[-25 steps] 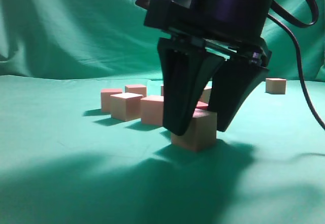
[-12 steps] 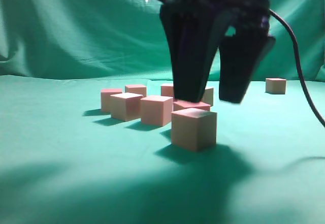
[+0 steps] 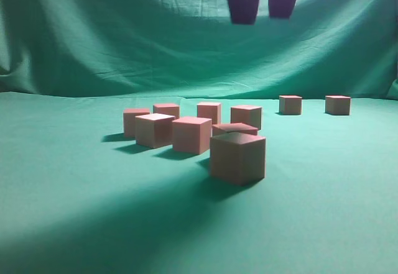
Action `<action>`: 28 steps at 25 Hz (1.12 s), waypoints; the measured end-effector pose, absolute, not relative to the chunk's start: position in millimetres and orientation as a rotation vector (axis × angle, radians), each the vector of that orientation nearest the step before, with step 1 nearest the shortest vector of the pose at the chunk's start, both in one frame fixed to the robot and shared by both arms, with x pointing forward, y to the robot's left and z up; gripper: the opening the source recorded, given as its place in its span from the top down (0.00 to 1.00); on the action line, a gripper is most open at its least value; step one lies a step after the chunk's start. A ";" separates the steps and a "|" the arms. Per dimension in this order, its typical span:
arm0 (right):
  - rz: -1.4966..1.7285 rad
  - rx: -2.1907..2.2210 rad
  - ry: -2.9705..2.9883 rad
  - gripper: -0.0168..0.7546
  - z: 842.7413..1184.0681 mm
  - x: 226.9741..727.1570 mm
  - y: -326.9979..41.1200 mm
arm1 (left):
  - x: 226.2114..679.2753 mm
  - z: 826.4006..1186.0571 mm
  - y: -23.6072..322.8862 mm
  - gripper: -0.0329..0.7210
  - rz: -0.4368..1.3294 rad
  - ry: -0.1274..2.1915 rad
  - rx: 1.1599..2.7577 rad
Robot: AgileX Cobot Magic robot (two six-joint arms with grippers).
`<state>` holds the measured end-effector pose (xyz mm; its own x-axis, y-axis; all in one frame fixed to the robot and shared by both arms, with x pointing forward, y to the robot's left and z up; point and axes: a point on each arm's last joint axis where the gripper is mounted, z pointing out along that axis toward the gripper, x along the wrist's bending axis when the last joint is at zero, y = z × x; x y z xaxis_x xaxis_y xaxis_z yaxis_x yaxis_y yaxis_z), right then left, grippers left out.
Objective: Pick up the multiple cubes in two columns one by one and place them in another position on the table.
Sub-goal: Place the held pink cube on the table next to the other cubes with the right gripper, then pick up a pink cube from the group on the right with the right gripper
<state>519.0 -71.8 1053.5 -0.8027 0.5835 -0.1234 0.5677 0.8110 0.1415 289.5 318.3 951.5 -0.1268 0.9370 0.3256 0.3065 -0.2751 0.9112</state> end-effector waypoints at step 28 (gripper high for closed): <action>0.455 1.708 2.285 0.25 994.4 718.8 -169.0 | 289.5 951.5 318.3 0.96 1.427 1.399 1.575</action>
